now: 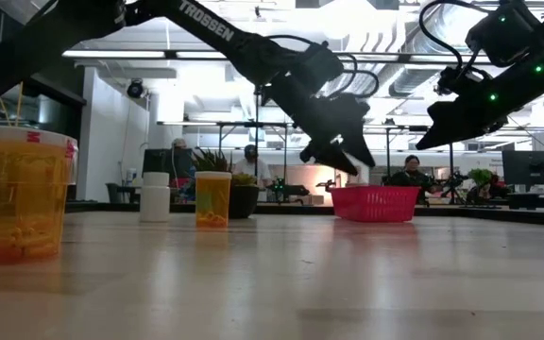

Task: Pick and place pill bottles into a basket
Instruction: Put the white pill bottle into the bin

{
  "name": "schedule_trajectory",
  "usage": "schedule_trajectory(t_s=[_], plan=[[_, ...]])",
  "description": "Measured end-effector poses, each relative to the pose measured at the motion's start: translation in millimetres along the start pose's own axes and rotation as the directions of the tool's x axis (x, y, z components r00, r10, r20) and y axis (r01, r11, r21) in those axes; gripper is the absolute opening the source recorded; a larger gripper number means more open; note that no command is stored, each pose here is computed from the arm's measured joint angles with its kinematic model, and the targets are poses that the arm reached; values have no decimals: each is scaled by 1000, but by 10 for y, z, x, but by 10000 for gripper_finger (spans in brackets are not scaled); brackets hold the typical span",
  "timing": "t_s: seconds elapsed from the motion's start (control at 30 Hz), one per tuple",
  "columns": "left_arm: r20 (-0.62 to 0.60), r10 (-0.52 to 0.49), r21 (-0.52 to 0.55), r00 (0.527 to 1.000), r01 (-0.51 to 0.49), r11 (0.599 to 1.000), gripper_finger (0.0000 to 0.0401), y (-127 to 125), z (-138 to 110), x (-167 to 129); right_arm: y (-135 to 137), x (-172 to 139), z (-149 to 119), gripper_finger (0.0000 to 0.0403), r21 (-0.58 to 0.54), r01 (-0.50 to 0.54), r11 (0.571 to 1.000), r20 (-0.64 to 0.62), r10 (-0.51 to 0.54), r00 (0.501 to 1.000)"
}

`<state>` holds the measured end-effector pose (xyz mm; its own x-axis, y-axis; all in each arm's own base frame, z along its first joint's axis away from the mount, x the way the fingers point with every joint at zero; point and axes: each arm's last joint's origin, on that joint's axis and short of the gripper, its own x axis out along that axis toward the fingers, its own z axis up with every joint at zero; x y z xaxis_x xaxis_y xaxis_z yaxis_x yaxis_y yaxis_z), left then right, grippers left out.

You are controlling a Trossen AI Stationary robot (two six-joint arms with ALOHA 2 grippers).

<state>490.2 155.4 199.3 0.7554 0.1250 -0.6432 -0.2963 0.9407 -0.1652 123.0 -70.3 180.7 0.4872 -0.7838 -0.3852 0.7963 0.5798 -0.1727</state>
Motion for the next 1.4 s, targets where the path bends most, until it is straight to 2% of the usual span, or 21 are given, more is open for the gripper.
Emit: schedule_trajectory(t_s=[0.2,0.3,0.43,0.53,0.8,1.03,1.2,1.4], plan=[[-27,-76,-176,997,70,982,267,-68,119,-279,0,0,-2,252,-1,-2,1000,-3,1,1000],[-26,-127,-229,992,118,966,255,-148,195,-450,1,0,-3,252,-2,-3,1000,-4,3,1000],[-19,-173,-186,985,166,968,240,-377,278,-684,2,0,-1,252,14,-6,1000,-2,6,1000],[-30,-158,-138,987,153,979,233,-537,306,-868,2,0,-1,252,27,-7,1000,-3,7,1000],[-31,-91,-56,995,89,994,233,-799,376,-1399,2,0,-2,252,62,-9,998,-3,9,1000],[-84,25,22,996,-23,999,232,-917,331,-1866,3,0,-3,252,74,-10,997,-5,11,1000],[-208,166,84,964,-151,985,232,-968,172,-2174,2,0,-4,252,133,-8,991,-5,9,1000],[-253,290,154,923,-257,954,232,-999,75,-2378,2,0,-4,252,198,-7,980,-5,9,1000]])
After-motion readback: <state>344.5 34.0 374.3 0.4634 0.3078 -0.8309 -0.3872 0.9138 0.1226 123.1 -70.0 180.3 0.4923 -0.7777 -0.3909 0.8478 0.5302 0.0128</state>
